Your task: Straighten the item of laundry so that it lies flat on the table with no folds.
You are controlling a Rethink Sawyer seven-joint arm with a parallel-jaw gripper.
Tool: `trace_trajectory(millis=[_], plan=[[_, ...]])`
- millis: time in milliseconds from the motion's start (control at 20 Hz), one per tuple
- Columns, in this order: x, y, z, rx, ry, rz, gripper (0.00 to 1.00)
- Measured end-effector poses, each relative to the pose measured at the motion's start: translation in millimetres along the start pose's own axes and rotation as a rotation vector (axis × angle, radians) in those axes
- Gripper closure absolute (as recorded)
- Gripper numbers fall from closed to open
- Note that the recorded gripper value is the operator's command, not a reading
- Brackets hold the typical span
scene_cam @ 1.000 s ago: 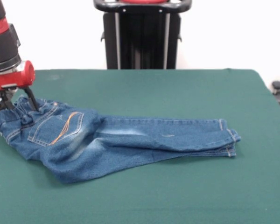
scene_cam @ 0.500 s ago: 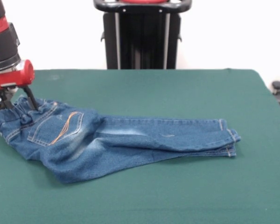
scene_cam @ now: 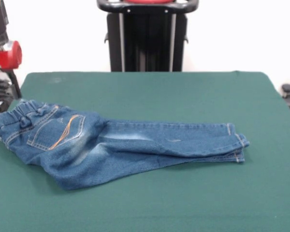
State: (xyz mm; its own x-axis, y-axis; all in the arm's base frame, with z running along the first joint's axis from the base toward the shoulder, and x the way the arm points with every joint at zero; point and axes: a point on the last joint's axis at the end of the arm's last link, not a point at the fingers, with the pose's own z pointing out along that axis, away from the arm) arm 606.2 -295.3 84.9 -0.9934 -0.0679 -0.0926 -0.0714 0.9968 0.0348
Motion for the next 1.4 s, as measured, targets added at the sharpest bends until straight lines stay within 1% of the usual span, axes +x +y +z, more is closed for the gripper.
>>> trace_trajectory(millis=[300, 450, 500, 650, 700, 900, 1150, 1400], plan=[[-23, 11, -32, 0.039, -0.032, -0.022, 0.00], [-33, 19, -43, 0.051, -0.042, -0.038, 0.00], [-39, 27, -48, 0.057, -0.048, -0.050, 0.00], [-45, 37, -52, 0.061, -0.052, -0.068, 0.00], [-50, 46, -54, 0.064, -0.053, -0.084, 0.00], [-56, 66, -53, 0.062, -0.052, -0.116, 0.00], [-59, 98, -44, 0.052, -0.047, -0.160, 0.00], [-58, 125, -36, 0.046, -0.044, -0.188, 0.00]])
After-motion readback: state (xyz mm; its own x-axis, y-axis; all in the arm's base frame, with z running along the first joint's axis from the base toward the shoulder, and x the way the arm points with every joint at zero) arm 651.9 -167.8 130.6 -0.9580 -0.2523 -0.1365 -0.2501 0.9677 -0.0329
